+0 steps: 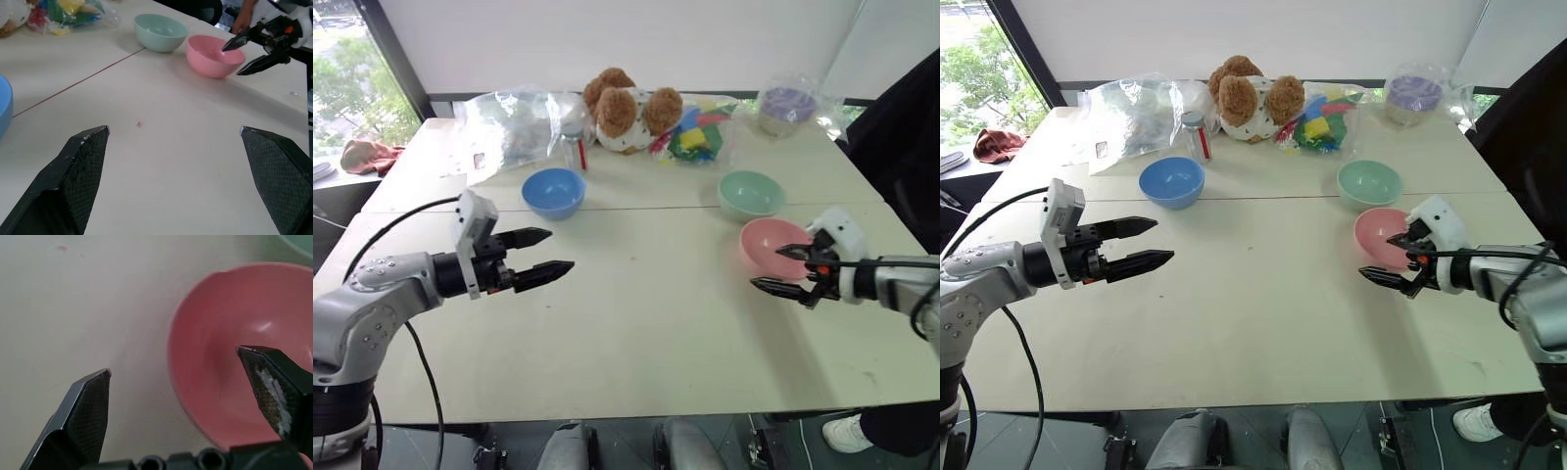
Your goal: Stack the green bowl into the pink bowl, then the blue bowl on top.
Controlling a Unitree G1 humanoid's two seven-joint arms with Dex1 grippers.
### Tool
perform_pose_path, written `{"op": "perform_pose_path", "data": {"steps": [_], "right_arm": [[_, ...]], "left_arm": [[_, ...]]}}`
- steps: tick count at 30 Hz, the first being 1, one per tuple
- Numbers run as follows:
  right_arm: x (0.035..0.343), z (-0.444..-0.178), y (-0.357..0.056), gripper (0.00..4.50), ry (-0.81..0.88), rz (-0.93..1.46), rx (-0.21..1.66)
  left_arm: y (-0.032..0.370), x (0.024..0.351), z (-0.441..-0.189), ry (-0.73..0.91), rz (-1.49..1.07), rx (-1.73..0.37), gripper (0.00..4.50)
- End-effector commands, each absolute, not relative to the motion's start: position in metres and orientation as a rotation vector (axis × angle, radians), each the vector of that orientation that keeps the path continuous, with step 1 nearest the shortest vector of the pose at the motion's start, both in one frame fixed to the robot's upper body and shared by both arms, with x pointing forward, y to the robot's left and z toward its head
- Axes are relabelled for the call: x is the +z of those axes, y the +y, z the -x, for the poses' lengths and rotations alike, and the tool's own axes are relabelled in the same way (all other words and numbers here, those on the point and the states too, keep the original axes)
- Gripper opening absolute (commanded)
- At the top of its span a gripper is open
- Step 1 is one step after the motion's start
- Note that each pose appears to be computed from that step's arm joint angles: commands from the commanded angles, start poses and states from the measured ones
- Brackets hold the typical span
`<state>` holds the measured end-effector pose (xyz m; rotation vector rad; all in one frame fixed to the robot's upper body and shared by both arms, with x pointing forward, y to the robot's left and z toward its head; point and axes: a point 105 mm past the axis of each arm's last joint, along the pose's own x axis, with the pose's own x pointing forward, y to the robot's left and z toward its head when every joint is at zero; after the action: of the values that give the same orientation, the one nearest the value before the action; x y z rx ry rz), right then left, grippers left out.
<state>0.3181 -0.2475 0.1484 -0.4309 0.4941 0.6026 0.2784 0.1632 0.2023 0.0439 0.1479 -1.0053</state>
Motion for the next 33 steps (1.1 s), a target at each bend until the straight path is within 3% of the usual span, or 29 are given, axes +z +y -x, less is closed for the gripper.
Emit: {"op": "perform_pose_path", "data": {"steps": [1, 3, 6, 13, 18, 22, 33], "right_arm": [[0.146, -0.332, -0.255, 4.50, 0.497, 0.498, 0.559], [0.138, -0.338, -0.257, 4.50, 0.524, 0.535, 0.558], [0.132, -0.343, -0.252, 3.67, 0.538, 0.564, 0.601], [0.140, -0.345, -0.238, 0.13, 0.490, 0.669, 0.695], [0.164, -0.326, -0.193, 0.06, 0.353, 0.823, 0.977], [0.164, -0.308, -0.159, 0.06, 0.328, 0.895, 1.198], [0.137, -0.307, -0.113, 0.06, 0.224, 1.082, 1.394]], "left_arm": [[0.160, 0.213, -0.278, 0.097, -0.077, -1.014, 4.42], [0.160, 0.213, -0.279, 0.096, -0.081, -1.010, 4.42], [0.162, 0.213, -0.279, 0.094, -0.086, -1.002, 4.50], [0.168, 0.213, -0.279, 0.084, -0.097, -0.970, 4.50], [0.171, 0.214, -0.281, 0.081, -0.102, -0.958, 4.50], [0.171, 0.215, -0.283, 0.074, -0.104, -0.959, 4.50], [0.168, 0.215, -0.285, 0.066, -0.103, -0.969, 4.50]]}}
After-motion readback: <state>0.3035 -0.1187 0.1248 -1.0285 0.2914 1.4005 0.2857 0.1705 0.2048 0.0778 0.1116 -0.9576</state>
